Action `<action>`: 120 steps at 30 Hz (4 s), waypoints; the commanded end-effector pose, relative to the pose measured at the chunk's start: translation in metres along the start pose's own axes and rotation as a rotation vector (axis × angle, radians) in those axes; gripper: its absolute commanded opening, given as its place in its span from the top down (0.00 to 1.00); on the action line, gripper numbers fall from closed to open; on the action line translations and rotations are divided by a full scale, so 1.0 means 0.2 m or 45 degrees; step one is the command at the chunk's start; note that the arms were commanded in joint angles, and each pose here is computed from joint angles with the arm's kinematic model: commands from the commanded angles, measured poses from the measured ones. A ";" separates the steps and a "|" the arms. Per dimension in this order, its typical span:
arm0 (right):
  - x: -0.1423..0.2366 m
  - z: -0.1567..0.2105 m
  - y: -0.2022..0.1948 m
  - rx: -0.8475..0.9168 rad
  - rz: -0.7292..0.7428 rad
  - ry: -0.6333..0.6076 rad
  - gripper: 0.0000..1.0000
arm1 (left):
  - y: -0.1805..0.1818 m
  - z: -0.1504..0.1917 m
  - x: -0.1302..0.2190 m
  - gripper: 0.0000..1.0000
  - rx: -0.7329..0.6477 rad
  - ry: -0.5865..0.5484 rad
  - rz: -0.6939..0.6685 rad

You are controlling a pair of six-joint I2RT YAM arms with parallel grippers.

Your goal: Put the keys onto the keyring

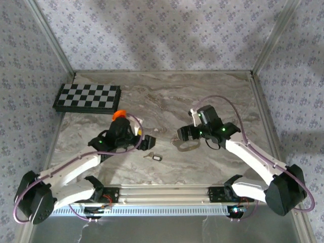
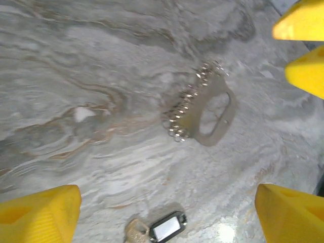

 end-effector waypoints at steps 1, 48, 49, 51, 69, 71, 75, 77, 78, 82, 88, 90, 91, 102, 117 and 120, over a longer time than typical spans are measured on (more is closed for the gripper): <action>0.06 0.09 -0.12 -0.235 -0.088 -0.003 0.00 | -0.13 -0.01 -0.09 0.15 -0.127 0.004 0.124; 0.15 0.29 -0.42 -0.557 -0.081 -0.284 0.00 | -0.21 0.12 -0.79 0.72 -0.571 0.593 -0.328; 0.15 0.29 -0.42 -0.557 -0.081 -0.287 0.00 | -0.20 0.12 -0.80 0.72 -0.573 0.595 -0.330; 0.16 0.29 -0.42 -0.554 -0.079 -0.291 0.00 | -0.20 0.13 -0.80 0.72 -0.574 0.597 -0.334; 0.18 0.29 -0.42 -0.546 -0.078 -0.321 0.00 | -0.29 0.15 -0.77 0.74 -0.712 0.543 -0.403; 0.18 0.29 -0.42 -0.546 -0.080 -0.321 0.00 | -0.30 0.15 -0.76 0.74 -0.713 0.534 -0.413; 0.18 0.28 -0.42 -0.546 -0.082 -0.326 0.00 | -0.29 0.14 -0.76 0.74 -0.697 0.523 -0.437; 0.18 0.28 -0.42 -0.544 -0.083 -0.328 0.00 | -0.29 0.14 -0.77 0.75 -0.697 0.526 -0.463; 0.18 0.28 -0.42 -0.544 -0.083 -0.330 0.00 | -0.28 0.14 -0.78 0.76 -0.695 0.526 -0.478; 0.19 0.28 -0.42 -0.544 -0.080 -0.335 0.00 | -0.27 0.13 -0.79 0.77 -0.682 0.521 -0.506; 0.19 0.28 -0.42 -0.544 -0.078 -0.335 0.00 | -0.27 0.15 -0.79 0.77 -0.673 0.526 -0.497; 0.19 0.28 -0.42 -0.546 -0.077 -0.336 0.00 | -0.27 0.15 -0.79 0.77 -0.672 0.526 -0.495; 0.19 0.28 -0.43 -0.549 -0.075 -0.336 0.00 | -0.27 0.15 -0.79 0.77 -0.669 0.528 -0.495; 0.19 0.28 -0.44 -0.556 -0.073 -0.339 0.00 | -0.25 0.18 -0.82 0.77 -0.654 0.556 -0.508; 0.20 0.27 -0.45 -0.565 -0.065 -0.352 0.01 | -0.24 0.20 -0.84 0.85 -0.666 0.563 -0.537; 0.20 0.27 -0.45 -0.565 -0.066 -0.354 0.00 | -0.25 0.19 -0.83 0.85 -0.665 0.542 -0.543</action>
Point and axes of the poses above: each hand's point on the last joint's axis, 136 mm out from that joint toward the fingers, its own x axis back along the fingers, its own y axis along the line the jaws close on, z = x × y, the point moved 7 cm from there along x, back along the fingers, and after that the axes turned 10 degrees about x, right-handed, at the moved point
